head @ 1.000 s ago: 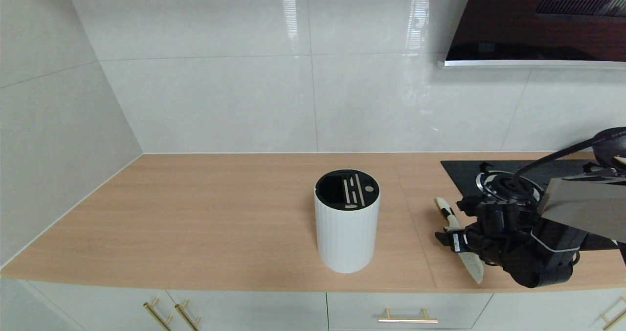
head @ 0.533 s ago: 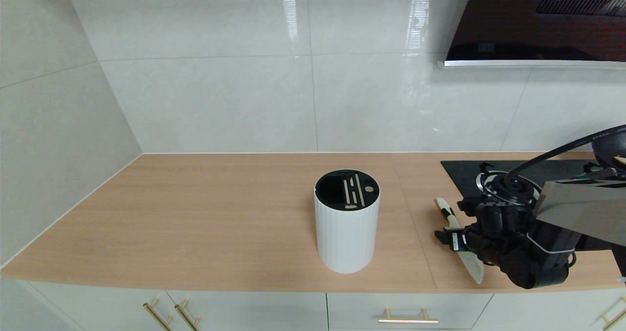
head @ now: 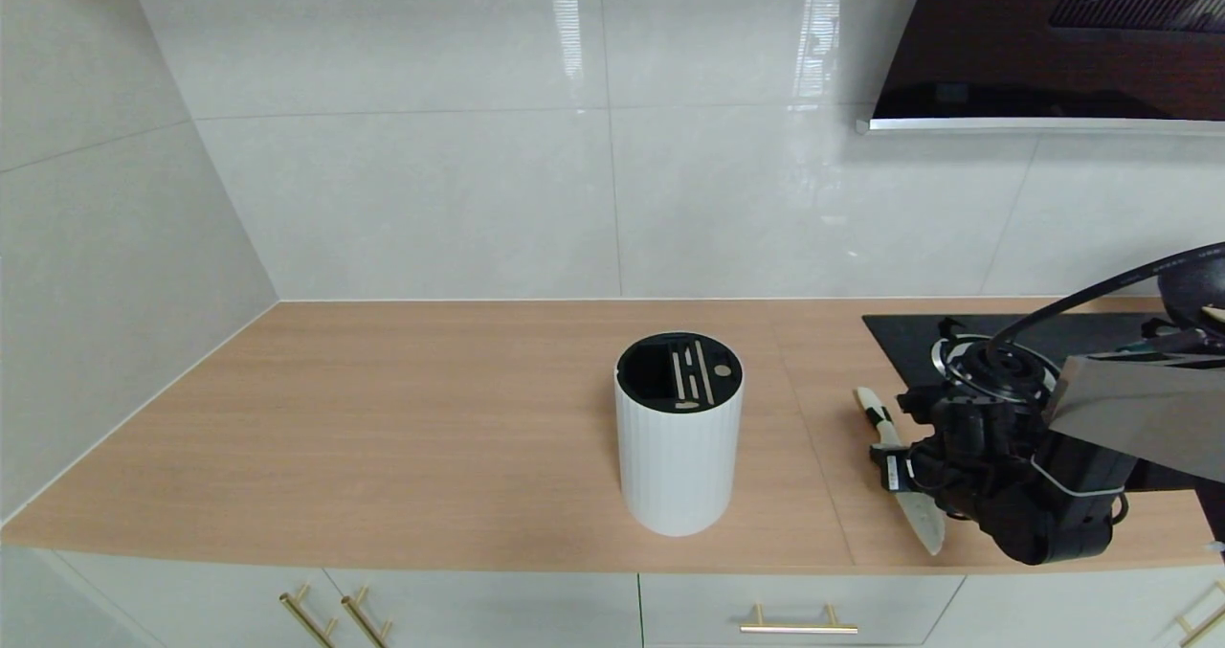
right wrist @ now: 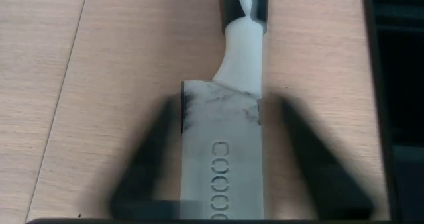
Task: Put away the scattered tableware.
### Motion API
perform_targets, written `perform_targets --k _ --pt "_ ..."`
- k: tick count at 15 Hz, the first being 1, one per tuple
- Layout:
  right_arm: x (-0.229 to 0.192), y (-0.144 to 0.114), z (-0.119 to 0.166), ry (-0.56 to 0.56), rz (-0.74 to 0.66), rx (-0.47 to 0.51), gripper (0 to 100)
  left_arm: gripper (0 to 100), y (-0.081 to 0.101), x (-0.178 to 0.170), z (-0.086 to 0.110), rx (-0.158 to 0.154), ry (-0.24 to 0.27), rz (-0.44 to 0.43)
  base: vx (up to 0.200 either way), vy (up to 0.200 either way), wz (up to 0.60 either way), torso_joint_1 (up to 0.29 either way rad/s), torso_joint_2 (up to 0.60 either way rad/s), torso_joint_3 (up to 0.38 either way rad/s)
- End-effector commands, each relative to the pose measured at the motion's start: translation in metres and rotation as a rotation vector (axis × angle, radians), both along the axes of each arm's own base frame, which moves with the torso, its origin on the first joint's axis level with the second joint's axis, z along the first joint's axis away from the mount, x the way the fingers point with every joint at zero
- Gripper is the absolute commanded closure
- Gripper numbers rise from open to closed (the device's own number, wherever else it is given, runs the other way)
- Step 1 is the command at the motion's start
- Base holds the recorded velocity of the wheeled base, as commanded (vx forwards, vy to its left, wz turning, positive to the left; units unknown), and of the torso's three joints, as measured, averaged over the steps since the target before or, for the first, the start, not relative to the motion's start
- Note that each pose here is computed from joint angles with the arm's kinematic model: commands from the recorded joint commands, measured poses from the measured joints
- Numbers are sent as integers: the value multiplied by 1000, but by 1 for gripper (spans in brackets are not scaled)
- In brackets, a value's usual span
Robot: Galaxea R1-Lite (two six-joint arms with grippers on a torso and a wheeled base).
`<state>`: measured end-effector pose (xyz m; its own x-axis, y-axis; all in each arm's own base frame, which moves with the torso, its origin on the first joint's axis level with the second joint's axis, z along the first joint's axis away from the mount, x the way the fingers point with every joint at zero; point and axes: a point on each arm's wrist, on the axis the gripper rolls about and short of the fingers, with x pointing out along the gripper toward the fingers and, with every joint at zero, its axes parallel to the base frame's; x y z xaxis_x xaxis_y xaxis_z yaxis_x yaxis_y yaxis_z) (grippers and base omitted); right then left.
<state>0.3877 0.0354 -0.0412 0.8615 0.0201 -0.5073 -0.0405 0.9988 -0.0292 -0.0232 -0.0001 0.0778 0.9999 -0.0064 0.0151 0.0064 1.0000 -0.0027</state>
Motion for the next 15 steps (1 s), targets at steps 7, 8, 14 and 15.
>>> perform_targets --k 7,8,14,15 --pt "0 0 1 -1 1 -1 100 0 0 0 0 0 0 0 0 0 0 0 0 0" --pt "0 0 1 -2 0 1 100 0 0 0 0 0 0 0 0 0 0 0 0 0" --pt "-21 -2 87 -175 -11 33 100 0 0 0 0 0 0 0 0 0 0 0 0 0" --pt "-27 -2 109 -226 -7 39 100 0 0 0 0 0 0 0 0 0 0 0 0 0"
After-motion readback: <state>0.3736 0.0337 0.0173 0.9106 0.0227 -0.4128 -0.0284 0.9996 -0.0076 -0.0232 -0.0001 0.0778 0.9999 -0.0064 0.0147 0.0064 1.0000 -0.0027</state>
